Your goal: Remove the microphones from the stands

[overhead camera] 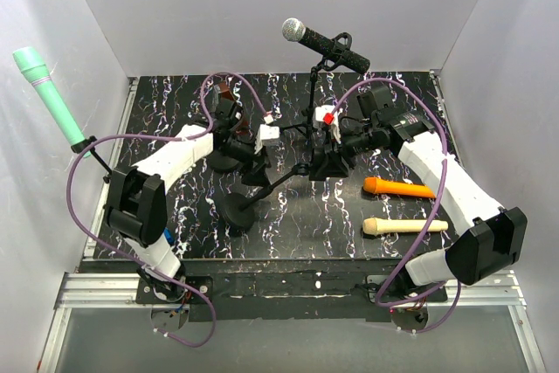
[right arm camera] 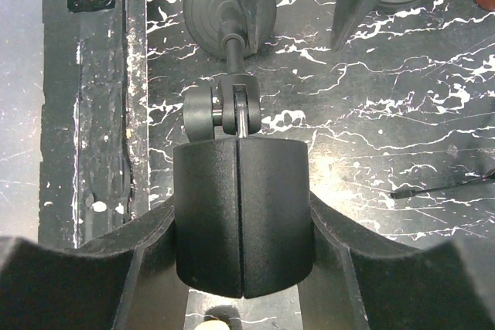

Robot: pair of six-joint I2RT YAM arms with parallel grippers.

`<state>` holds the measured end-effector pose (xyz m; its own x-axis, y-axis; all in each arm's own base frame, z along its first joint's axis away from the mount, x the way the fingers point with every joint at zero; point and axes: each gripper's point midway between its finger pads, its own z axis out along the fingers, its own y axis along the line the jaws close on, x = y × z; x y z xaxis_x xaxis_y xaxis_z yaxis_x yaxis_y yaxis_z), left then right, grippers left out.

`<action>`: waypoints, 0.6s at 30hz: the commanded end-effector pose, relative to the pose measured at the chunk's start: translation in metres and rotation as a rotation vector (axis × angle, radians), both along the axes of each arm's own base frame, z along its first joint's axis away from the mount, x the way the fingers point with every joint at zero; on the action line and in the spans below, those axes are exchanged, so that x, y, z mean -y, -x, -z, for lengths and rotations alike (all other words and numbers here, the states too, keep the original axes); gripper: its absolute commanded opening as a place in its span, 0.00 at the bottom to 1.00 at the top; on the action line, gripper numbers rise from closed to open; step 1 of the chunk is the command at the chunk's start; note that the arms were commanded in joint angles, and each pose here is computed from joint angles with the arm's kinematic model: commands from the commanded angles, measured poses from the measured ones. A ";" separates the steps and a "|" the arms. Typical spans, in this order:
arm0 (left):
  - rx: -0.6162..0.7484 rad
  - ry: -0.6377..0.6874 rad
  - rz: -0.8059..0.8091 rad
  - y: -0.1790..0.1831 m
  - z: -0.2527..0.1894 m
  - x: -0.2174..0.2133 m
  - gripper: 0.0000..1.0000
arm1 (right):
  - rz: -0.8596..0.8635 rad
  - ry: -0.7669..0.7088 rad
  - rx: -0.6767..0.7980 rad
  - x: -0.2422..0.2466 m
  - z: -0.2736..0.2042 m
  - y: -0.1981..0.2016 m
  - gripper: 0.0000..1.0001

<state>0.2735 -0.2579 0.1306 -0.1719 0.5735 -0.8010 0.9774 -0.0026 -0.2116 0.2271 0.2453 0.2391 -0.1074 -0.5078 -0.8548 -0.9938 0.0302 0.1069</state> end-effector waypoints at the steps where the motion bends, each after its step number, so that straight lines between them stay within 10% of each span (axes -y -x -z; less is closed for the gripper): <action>1: 0.065 0.024 0.068 0.023 -0.054 -0.014 0.74 | 0.077 0.038 0.113 0.006 0.000 -0.028 0.01; 12: -0.125 0.054 0.202 0.044 -0.035 -0.012 0.69 | 0.120 0.050 0.114 0.006 -0.002 -0.038 0.01; 18: -0.087 0.107 0.064 0.018 -0.026 0.009 0.44 | 0.133 0.060 0.119 0.008 -0.002 -0.039 0.01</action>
<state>0.2415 -0.2480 0.1362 -0.2355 0.5889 -0.7731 0.9230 -0.1136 -0.3677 0.2440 0.2427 0.2370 -0.1163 -0.5260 -0.8425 -0.9919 0.1047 0.0716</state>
